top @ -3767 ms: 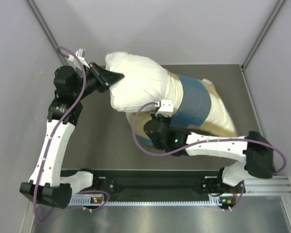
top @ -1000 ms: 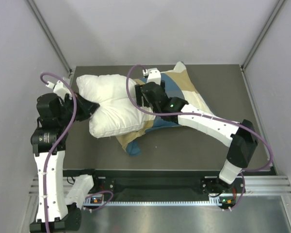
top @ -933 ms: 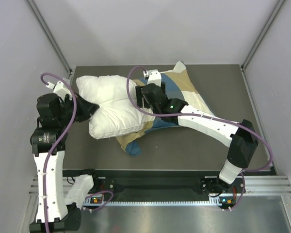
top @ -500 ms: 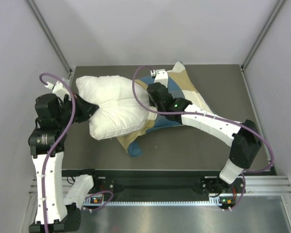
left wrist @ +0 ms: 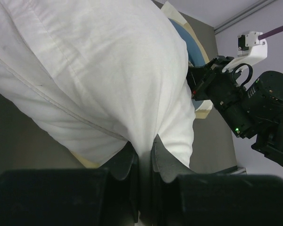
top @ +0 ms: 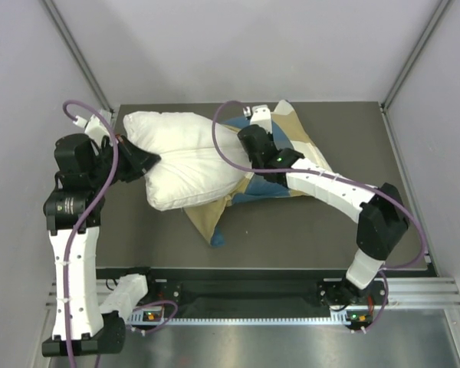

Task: Remove the pillowcase from the pillow
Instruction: Pull out the pillow

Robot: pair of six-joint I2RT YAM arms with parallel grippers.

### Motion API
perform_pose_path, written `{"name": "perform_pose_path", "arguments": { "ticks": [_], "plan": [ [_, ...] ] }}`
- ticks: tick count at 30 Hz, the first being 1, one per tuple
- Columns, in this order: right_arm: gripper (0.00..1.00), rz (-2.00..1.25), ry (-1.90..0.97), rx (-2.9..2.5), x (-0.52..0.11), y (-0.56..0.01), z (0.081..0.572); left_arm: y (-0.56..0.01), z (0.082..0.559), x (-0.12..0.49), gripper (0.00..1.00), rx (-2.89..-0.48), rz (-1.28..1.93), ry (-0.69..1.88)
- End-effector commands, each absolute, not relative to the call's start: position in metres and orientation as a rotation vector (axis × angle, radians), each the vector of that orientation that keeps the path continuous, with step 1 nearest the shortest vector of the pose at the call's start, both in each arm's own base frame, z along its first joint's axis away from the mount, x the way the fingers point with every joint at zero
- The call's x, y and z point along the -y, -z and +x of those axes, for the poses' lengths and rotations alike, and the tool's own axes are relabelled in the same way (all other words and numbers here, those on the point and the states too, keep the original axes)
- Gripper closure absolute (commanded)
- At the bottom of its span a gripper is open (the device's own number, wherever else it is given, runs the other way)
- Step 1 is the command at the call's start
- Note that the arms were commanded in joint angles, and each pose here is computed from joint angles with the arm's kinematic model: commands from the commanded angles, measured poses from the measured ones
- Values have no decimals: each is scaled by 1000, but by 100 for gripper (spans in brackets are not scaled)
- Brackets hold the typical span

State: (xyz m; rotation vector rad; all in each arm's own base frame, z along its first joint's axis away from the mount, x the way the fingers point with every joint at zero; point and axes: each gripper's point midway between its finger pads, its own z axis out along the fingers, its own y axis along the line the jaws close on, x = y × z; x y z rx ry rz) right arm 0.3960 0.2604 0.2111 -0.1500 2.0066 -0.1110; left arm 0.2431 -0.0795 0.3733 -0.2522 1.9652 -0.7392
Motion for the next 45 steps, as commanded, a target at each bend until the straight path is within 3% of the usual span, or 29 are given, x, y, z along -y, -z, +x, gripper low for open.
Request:
{"name": "perform_pose_path", "arguments": {
  "ticks": [1,17,24,28,29,30,32,33,36,37,39,45],
  "plan": [
    [100,-76,863,-2152,-78,-161,397,-499,246,54,100,-1537,-172,577],
    [100,196,959,-2212,53,-155,387,-553,240,32,100,-1450,-171,408],
    [100,91,798,-2190,12,-161,392,-532,253,64,100,-1453,-114,642],
    [100,9,627,-2190,-48,-156,389,-516,262,92,100,-1482,-61,859],
    [100,-4,591,-2190,-60,-154,387,-506,268,96,97,-1507,-92,919],
    [100,-27,516,-2191,-84,-150,383,-502,272,97,80,-1512,-100,942],
    [100,-44,445,-2203,-105,-142,377,-494,281,104,61,-1516,-108,974],
    [100,-39,354,-2209,-125,-137,374,-487,289,110,44,-1535,-112,989],
    [100,-32,221,-2227,-152,-124,362,-468,305,148,27,-1590,-85,1008],
    [100,-40,175,-2223,-162,-123,359,-462,304,170,7,-1616,-48,1036],
    [100,-50,83,-2239,-178,-117,347,-438,321,192,1,-1689,-47,1044],
    [100,-69,-120,-2239,-213,-116,321,-355,351,240,1,-1885,-28,841]
  ]
}}
